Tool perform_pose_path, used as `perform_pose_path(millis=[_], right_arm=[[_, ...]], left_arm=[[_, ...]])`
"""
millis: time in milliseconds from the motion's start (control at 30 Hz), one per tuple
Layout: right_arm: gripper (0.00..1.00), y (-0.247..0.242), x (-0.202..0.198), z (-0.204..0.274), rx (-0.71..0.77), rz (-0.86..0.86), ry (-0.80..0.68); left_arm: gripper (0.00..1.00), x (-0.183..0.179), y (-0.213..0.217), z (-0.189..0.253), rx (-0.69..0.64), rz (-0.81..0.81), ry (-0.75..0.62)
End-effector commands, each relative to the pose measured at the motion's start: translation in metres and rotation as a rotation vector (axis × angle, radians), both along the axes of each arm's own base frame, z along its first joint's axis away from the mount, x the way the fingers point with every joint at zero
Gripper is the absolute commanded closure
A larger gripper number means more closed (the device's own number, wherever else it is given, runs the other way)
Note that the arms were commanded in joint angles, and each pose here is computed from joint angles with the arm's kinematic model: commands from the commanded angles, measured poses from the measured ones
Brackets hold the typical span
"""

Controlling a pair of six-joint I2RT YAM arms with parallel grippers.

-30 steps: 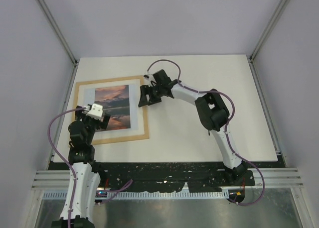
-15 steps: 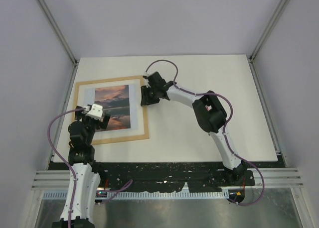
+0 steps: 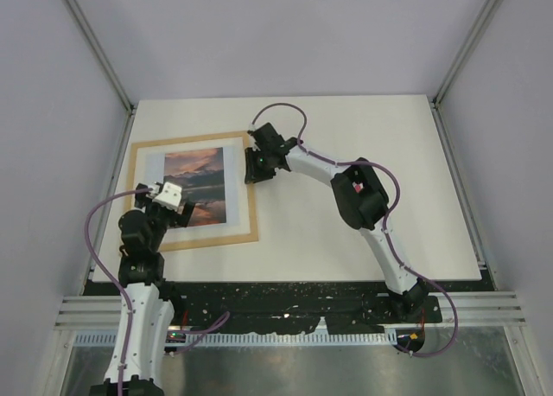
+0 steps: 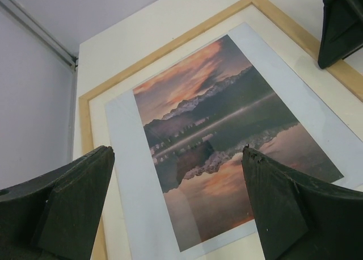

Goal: Take the photo out of the frame
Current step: Turn over the photo frame at the center of the board.

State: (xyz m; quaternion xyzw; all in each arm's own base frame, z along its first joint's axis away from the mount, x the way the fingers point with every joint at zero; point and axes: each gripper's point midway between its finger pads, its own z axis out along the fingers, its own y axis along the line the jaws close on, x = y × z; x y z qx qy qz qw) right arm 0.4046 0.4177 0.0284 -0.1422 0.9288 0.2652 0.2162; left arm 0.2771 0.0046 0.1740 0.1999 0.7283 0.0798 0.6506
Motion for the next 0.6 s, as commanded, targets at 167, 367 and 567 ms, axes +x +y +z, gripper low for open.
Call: perform_pose_path(millis=[167,367,567], right_arm=[[0.92,-0.023,-0.019,-0.052,-0.127,-0.012,0.132],[0.92,-0.051,-0.002,-0.043,-0.099,-0.064,0.146],[0.92,-0.093,0.02,-0.04,-0.108,-0.115,0.135]], left_arm=[[0.0,0.005,-0.034,-0.002,0.064,-0.175,0.042],[0.0,0.01,-0.064,-0.029,0.258,-0.287,0.137],[0.0,0.015,-0.102,-0.042,0.42,-0.407,0.171]])
